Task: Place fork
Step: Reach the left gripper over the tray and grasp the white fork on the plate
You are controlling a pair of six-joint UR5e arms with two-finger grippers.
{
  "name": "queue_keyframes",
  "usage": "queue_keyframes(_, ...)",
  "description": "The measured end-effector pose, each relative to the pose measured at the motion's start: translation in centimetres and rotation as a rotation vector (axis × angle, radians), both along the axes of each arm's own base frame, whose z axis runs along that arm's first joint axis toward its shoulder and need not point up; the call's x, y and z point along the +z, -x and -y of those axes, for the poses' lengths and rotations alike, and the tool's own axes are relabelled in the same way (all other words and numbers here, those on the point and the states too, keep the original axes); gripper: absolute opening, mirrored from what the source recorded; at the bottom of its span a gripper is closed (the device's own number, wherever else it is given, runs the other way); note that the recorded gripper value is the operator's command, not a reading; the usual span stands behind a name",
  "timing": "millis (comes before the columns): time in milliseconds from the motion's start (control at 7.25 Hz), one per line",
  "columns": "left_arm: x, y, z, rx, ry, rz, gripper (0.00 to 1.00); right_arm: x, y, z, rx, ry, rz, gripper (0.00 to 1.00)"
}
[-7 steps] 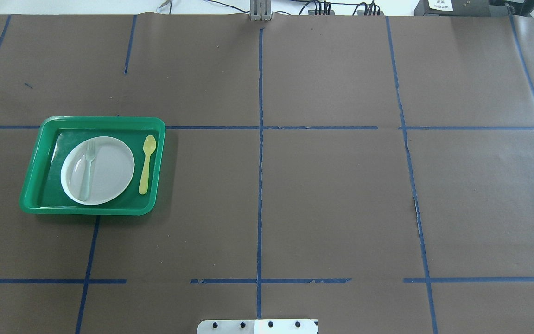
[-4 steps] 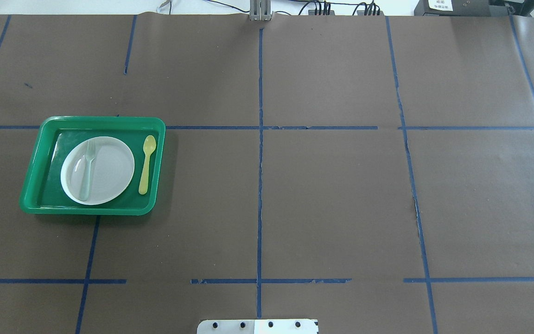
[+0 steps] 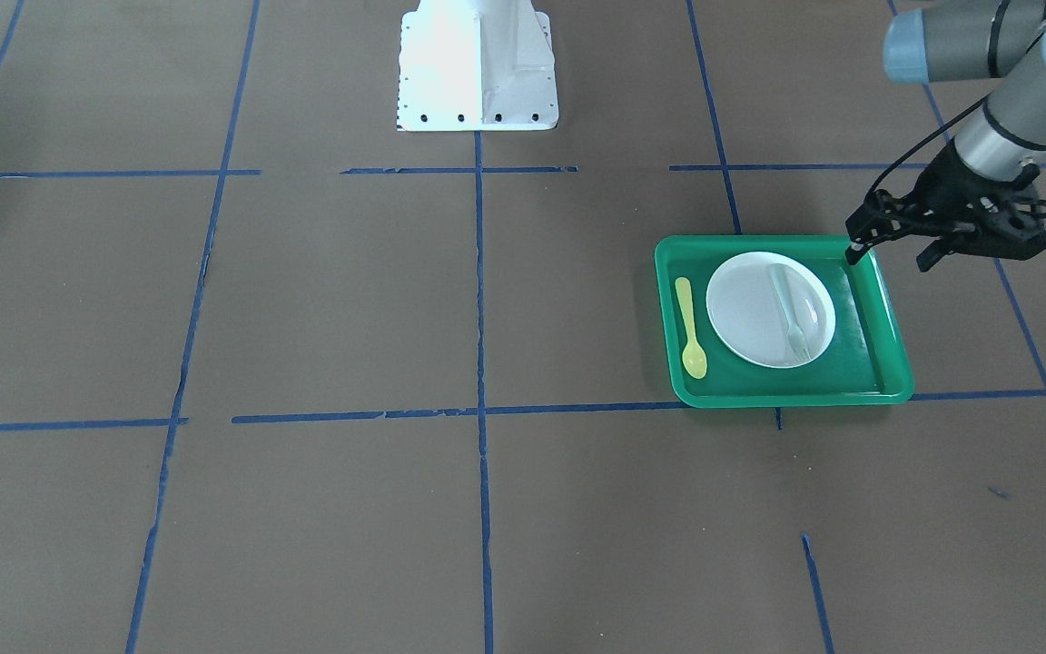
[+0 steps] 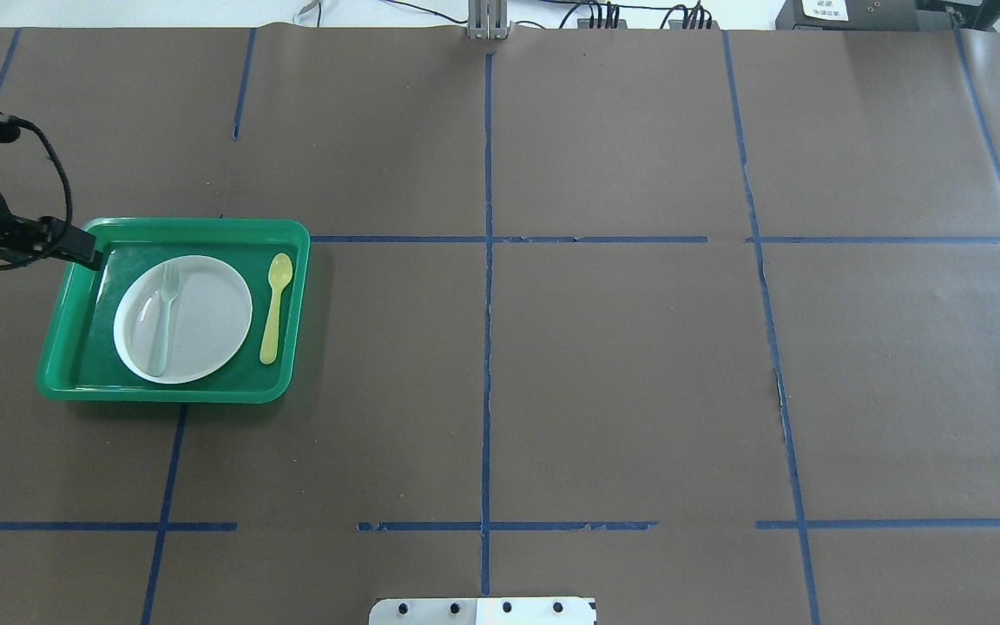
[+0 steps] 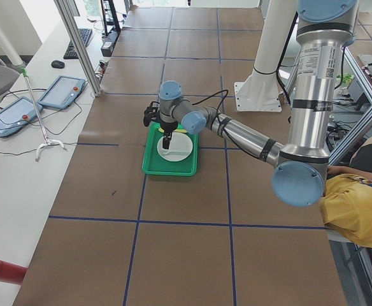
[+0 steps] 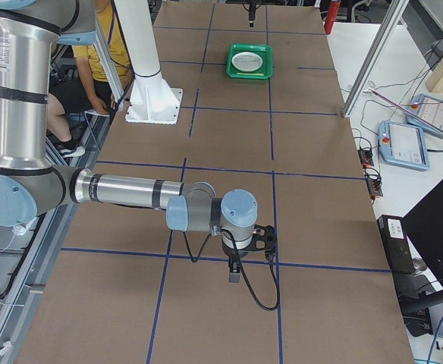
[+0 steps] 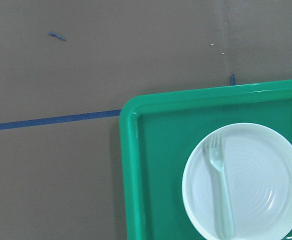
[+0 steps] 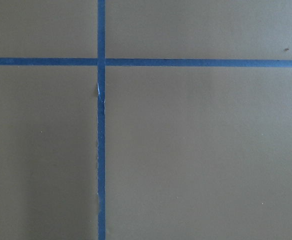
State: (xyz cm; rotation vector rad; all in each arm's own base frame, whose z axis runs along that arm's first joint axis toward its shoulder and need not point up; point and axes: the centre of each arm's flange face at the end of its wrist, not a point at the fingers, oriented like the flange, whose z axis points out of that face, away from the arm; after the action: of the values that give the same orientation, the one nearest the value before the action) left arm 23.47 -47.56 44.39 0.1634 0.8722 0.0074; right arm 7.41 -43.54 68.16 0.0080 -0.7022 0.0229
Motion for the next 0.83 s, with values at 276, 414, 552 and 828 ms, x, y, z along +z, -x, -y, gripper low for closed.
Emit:
queue_keyframes(276, 2.2, -4.5, -0.7, -0.039, 0.021, 0.004, 0.98, 0.0, 0.0, 0.0, -0.001, -0.001, 0.000, 1.00)
queue_keyframes(414, 2.7, -6.3, -1.3, -0.047, 0.036, 0.012, 0.97, 0.0, 0.0, 0.0, 0.000, -0.001, 0.000, 1.00)
queue_keyframes(552, 3.1, -8.2, -1.7, -0.048, 0.053, 0.022, 0.96, 0.0, 0.0, 0.0, 0.000, -0.001, 0.000, 1.00)
queue_keyframes(828, 3.9, -10.7, -2.0, -0.050, 0.061, 0.045, 0.85, 0.0, 0.0, 0.0, 0.000, -0.001, 0.000, 1.00)
